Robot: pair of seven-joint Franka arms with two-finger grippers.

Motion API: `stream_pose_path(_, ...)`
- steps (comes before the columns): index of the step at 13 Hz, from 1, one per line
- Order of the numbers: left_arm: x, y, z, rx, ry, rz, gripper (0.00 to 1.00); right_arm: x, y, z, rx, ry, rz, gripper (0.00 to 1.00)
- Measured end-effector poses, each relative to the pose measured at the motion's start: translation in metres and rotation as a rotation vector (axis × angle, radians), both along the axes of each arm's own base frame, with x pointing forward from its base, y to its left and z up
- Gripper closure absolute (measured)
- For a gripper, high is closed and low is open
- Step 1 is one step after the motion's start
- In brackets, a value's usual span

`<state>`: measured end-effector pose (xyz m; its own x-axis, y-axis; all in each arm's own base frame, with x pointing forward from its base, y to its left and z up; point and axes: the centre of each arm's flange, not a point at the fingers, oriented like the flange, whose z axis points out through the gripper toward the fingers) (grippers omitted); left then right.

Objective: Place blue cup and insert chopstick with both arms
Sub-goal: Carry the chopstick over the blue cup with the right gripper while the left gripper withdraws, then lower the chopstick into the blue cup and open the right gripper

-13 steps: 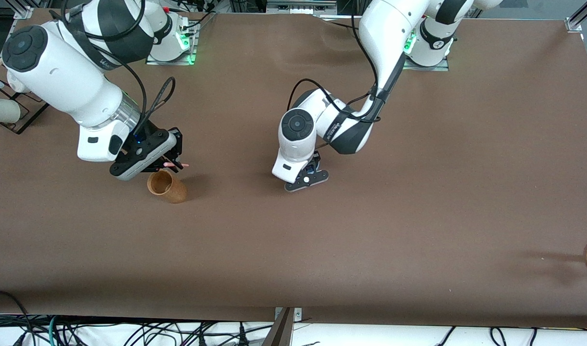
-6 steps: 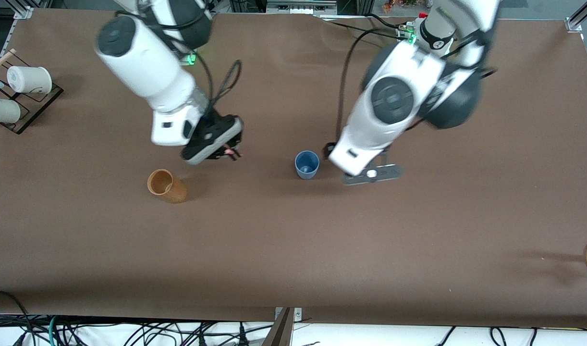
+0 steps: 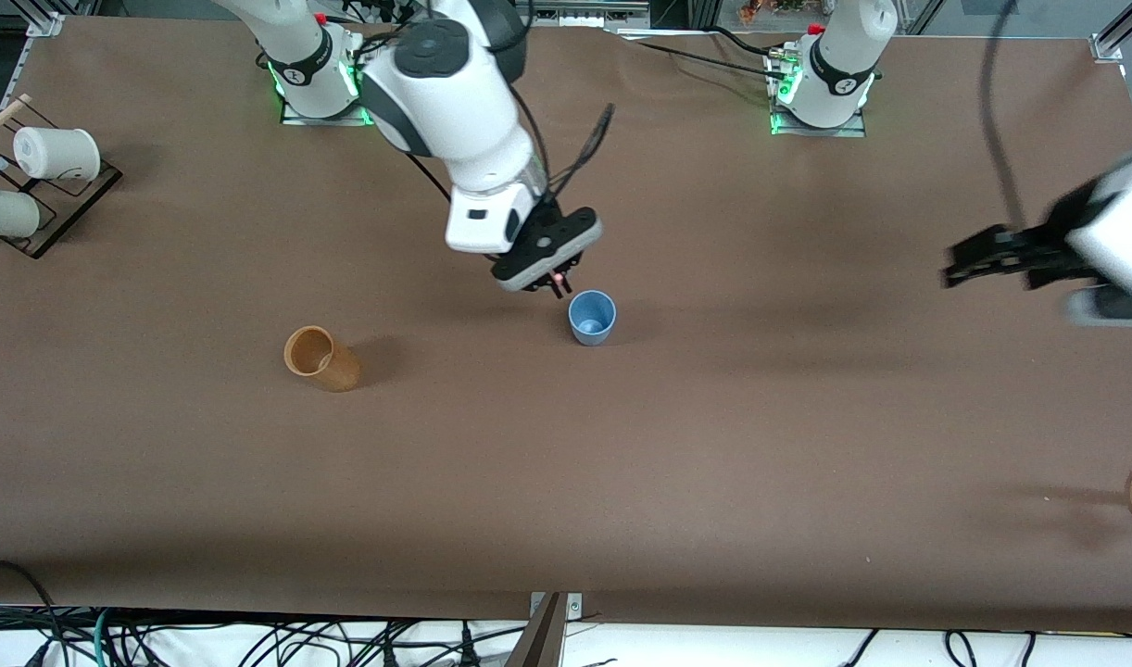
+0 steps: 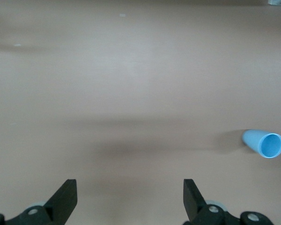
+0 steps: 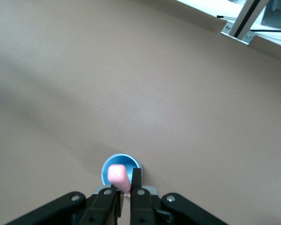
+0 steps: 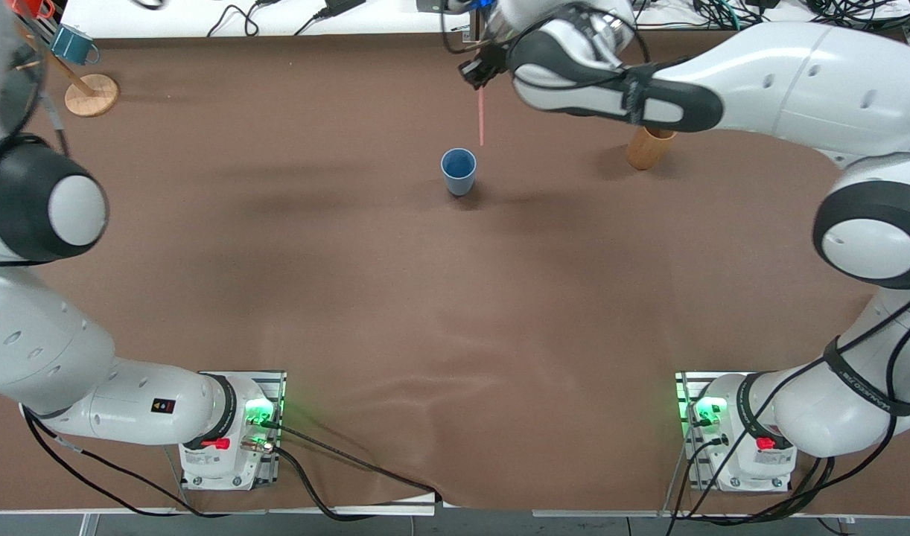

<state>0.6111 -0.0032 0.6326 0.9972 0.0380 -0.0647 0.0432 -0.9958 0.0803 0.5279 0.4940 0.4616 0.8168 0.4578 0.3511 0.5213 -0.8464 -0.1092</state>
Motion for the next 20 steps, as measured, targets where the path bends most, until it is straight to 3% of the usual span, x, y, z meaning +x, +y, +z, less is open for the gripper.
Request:
stream_pose_path(2, -0.02, 0.037, -0.005, -0.01, 0.046, 0.035, 0.0, -0.005, 0.019, -0.02, -0.003, 0.01, -0.004, 0.92)
stream_pose_path(5, -0.031, 0.031, -0.027, -0.019, 0.101, 0.023, 0.0, -0.008, 0.027, -0.032, -0.02, 0.003, -0.015, 0.92)
stream_pose_path(8, -0.032, 0.004, -0.036, -0.021, 0.1, -0.022, 0.0, -0.019, 0.041, -0.053, -0.057, -0.021, -0.041, 0.92)
stream_pose_path(12, -0.037, -0.019, -0.039, 0.028, 0.093, -0.071, 0.0, -0.019, 0.047, -0.083, -0.082, -0.014, -0.045, 0.92)
stream_pose_path(13, -0.037, -0.02, -0.04, 0.029, 0.095, -0.073, 0.0, -0.018, 0.047, -0.087, -0.081, -0.012, -0.045, 0.88)
stream_pose_path(17, -0.037, -0.019, -0.041, 0.029, 0.096, -0.073, 0.0, -0.007, 0.038, -0.079, -0.068, -0.02, -0.081, 0.43)
stream_pose_path(20, -0.037, -0.019, -0.041, 0.029, 0.096, -0.073, 0.0, 0.021, -0.002, -0.053, -0.123, -0.01, -0.162, 0.11)
